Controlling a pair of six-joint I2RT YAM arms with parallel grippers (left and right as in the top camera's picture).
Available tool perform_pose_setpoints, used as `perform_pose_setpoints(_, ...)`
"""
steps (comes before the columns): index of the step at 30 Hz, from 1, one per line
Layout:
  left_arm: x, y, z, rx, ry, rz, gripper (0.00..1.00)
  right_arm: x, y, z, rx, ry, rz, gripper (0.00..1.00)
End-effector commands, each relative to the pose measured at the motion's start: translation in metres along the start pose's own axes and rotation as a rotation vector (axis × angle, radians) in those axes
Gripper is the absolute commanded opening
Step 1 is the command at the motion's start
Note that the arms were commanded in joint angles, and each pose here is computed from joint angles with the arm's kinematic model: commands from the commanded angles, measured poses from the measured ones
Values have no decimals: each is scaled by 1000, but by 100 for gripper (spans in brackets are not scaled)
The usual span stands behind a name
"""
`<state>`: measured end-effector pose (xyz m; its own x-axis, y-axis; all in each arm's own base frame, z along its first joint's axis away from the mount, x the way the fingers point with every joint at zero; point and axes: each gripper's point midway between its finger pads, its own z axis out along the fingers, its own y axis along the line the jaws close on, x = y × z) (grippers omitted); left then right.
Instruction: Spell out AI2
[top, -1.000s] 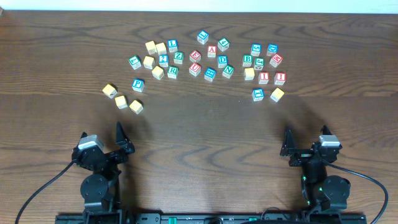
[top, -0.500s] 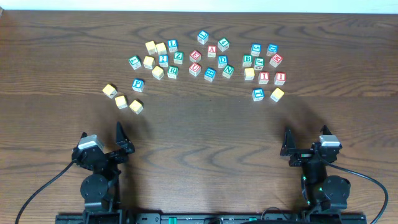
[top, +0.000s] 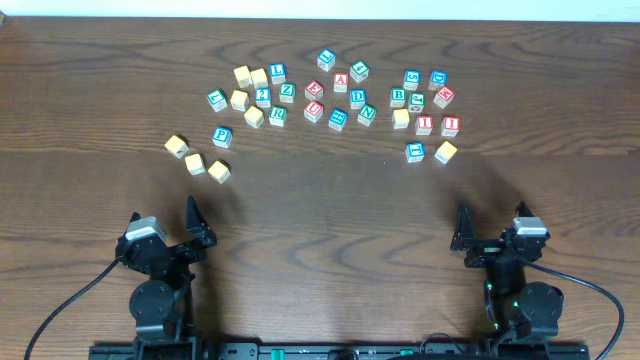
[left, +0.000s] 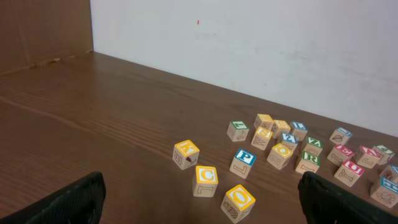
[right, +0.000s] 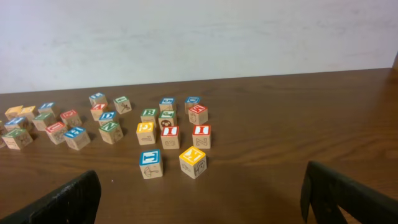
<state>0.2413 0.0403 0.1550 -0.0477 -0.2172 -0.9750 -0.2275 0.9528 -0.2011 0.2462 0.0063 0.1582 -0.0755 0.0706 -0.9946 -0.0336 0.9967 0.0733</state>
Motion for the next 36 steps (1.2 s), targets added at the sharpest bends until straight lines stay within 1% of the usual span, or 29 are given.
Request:
perform_pose_setpoints(1,16,7,1,-27,48,26,98,1,1,0,-3,-1,-9,99)
perform_pose_setpoints(32,15,7,1,-27,46,26,98,1,2,0,-3,-1,-9,99)
perform_pose_setpoints(36,5,-1,1,14,4,17,98,1,1,0,-2,-1,-9,99)
